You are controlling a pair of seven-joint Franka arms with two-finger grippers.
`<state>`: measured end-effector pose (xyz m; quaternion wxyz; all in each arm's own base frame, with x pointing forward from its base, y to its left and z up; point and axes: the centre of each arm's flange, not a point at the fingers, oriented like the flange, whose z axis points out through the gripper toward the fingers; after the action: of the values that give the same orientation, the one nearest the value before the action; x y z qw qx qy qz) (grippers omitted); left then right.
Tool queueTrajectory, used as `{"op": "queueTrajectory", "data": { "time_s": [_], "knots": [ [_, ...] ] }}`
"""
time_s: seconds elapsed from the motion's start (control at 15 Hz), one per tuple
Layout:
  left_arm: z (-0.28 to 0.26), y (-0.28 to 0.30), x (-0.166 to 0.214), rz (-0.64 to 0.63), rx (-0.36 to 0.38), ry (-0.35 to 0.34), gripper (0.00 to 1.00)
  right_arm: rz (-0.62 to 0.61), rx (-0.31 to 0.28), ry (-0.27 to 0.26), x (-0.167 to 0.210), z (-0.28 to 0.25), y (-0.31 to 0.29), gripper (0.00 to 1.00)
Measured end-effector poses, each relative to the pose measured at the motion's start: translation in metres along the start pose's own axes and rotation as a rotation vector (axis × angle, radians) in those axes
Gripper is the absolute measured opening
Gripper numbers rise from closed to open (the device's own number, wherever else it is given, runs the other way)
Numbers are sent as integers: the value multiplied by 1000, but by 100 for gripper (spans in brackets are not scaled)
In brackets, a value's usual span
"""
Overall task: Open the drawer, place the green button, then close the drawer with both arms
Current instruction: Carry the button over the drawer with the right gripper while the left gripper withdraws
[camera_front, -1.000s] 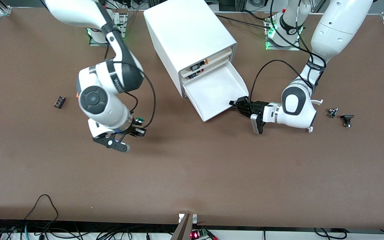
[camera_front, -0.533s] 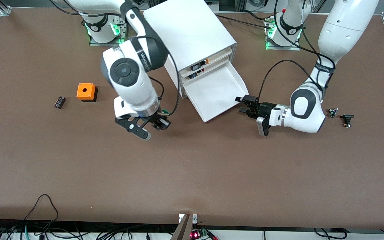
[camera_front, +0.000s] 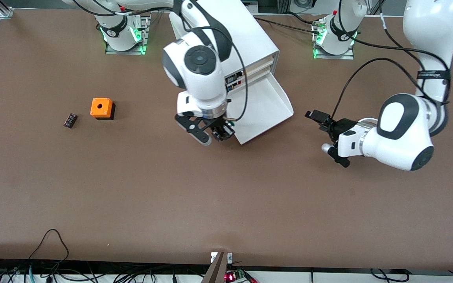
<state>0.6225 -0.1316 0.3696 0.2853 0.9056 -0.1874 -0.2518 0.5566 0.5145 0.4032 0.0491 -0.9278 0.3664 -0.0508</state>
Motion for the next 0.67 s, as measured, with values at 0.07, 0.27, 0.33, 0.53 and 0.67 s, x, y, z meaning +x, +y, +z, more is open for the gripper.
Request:
{"op": "queueTrajectory", "data": {
  "time_s": [0.07,0.27,0.33,0.53,0.67],
  "knots": [
    [-13,6,-5,-50,51,-14,100,17,-2,14,-14,12,-4,33],
    [-51,26,-18,-180,231,-23,100,89,37,39,-46,47,-17,33],
    [-65,32,-22,-203,295,-10,100,112,50,39,-54,58,-19,33],
    [-106,43,-35,-227,437,58,100,165,71,37,-78,86,-22,33],
    [-130,49,-39,-226,485,136,100,198,82,33,-93,100,-21,33]
  ]
}}
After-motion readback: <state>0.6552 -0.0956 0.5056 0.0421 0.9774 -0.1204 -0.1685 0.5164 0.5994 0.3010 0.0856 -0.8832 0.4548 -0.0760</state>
